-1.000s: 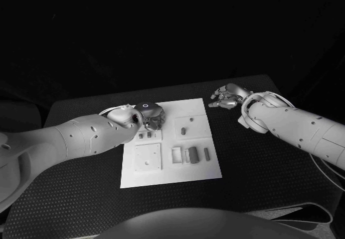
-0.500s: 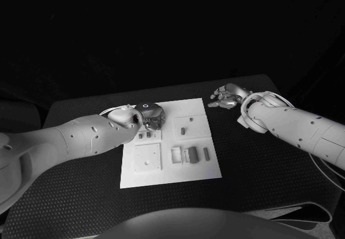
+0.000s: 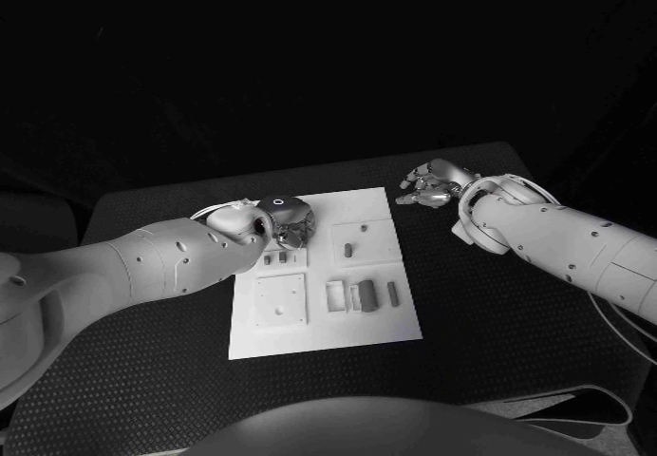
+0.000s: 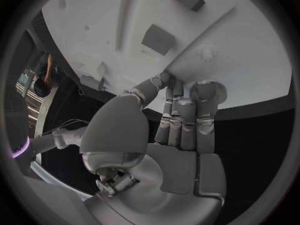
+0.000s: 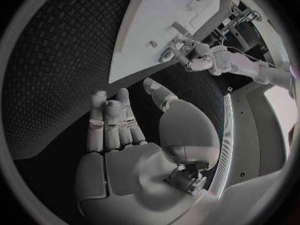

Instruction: Assemble the parts on the task board

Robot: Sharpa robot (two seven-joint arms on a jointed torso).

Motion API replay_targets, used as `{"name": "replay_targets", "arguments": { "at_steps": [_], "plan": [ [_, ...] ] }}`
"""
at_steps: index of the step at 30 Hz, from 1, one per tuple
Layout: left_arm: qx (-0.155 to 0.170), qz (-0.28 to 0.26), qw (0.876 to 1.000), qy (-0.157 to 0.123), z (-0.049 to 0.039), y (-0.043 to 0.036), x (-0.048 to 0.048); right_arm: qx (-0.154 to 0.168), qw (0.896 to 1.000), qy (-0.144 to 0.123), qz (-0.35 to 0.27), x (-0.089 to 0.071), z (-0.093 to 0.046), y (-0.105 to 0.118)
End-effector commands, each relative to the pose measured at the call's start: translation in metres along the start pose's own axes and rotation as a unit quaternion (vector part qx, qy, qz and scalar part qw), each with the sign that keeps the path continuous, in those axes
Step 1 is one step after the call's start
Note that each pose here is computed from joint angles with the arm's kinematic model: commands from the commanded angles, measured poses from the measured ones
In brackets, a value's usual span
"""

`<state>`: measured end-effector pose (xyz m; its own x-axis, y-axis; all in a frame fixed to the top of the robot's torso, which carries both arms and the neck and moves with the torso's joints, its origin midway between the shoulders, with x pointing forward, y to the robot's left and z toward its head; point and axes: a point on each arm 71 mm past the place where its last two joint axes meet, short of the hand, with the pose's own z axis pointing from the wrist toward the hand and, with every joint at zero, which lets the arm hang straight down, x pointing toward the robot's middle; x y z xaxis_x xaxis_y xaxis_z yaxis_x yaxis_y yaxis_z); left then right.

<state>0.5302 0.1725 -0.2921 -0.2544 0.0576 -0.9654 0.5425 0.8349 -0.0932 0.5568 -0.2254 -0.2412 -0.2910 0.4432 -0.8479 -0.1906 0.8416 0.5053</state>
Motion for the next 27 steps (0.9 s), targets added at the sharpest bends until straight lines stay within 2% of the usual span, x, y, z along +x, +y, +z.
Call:
{"name": "replay_targets", "arguments": {
  "at_steps": [1,17,27],
  "plan": [
    [-0.002,0.005,1.000,0.023,0.0004,-0.0006,0.0062,-0.006,1.000,0.006,-0.003,0.0013,0.0000,0.0015],
    [-0.005,0.009,1.000,0.022,0.0006,0.0006,0.0083,-0.006,1.000,0.006,-0.003,0.0014,0.0000,0.0016],
    [-0.004,0.011,1.000,0.009,0.0004,0.0005,0.0067,-0.006,1.000,0.006,-0.003,0.0014,0.0000,0.0019]
  ]
}}
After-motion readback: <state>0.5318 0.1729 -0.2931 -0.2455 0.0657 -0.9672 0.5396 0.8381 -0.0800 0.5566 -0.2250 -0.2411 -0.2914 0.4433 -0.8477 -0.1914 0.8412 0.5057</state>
